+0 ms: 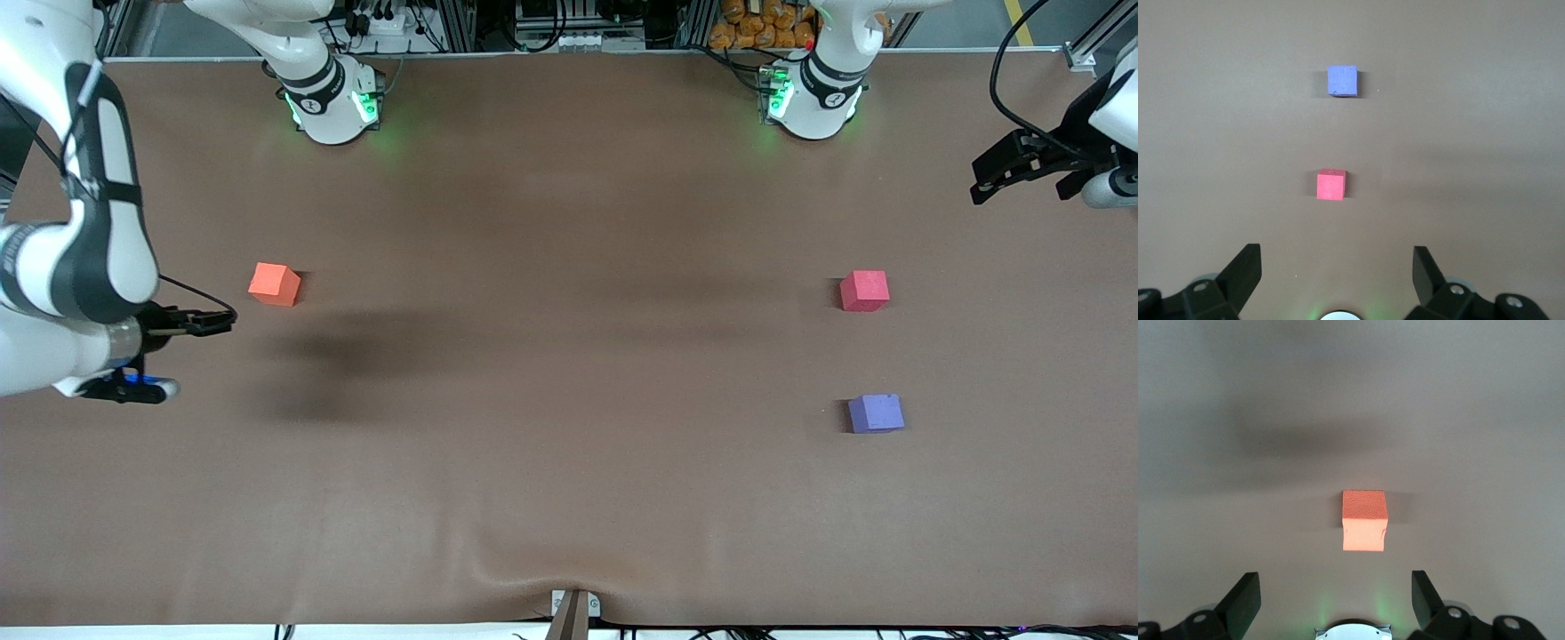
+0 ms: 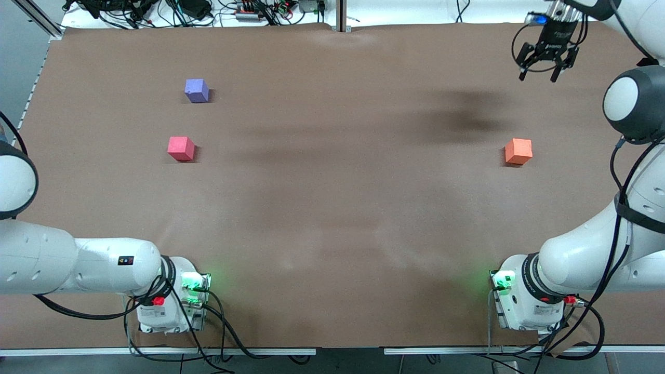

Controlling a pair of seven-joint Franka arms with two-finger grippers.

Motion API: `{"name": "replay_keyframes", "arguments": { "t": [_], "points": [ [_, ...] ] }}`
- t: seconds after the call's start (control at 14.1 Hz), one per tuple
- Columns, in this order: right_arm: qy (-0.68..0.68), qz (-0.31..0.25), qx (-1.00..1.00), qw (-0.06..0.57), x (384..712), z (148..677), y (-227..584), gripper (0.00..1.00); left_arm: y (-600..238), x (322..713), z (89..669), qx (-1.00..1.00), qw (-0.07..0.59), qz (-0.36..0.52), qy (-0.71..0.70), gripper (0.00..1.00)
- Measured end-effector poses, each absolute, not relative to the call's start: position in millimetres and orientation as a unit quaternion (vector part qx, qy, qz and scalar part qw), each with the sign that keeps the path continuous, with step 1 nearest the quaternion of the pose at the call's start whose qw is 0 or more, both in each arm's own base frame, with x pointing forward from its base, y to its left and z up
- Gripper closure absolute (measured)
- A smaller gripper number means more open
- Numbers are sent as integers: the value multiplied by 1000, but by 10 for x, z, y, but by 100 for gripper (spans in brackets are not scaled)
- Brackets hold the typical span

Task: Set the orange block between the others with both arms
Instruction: 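Lower the right gripper onto the orange cube and close it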

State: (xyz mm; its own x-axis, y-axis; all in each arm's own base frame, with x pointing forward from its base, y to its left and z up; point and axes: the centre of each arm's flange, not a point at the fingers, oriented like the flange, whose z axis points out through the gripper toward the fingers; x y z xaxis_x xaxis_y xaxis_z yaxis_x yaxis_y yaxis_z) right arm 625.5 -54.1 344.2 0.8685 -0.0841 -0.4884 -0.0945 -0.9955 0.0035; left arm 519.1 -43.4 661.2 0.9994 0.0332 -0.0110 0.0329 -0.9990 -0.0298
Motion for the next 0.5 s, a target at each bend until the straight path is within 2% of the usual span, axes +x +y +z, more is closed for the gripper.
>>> {"name": "replay_keyframes", "arguments": {
  "t": [0.21,0.5],
  "points": [
    [50,267,-962,17,6074,2846,-567,0,-436,5190,6614,-1000,15,6,-16,0],
    [35,276,-960,34,5638,2124,-745,0,-437,5190,6615,-1000,15,5,-16,0]
  ]
}}
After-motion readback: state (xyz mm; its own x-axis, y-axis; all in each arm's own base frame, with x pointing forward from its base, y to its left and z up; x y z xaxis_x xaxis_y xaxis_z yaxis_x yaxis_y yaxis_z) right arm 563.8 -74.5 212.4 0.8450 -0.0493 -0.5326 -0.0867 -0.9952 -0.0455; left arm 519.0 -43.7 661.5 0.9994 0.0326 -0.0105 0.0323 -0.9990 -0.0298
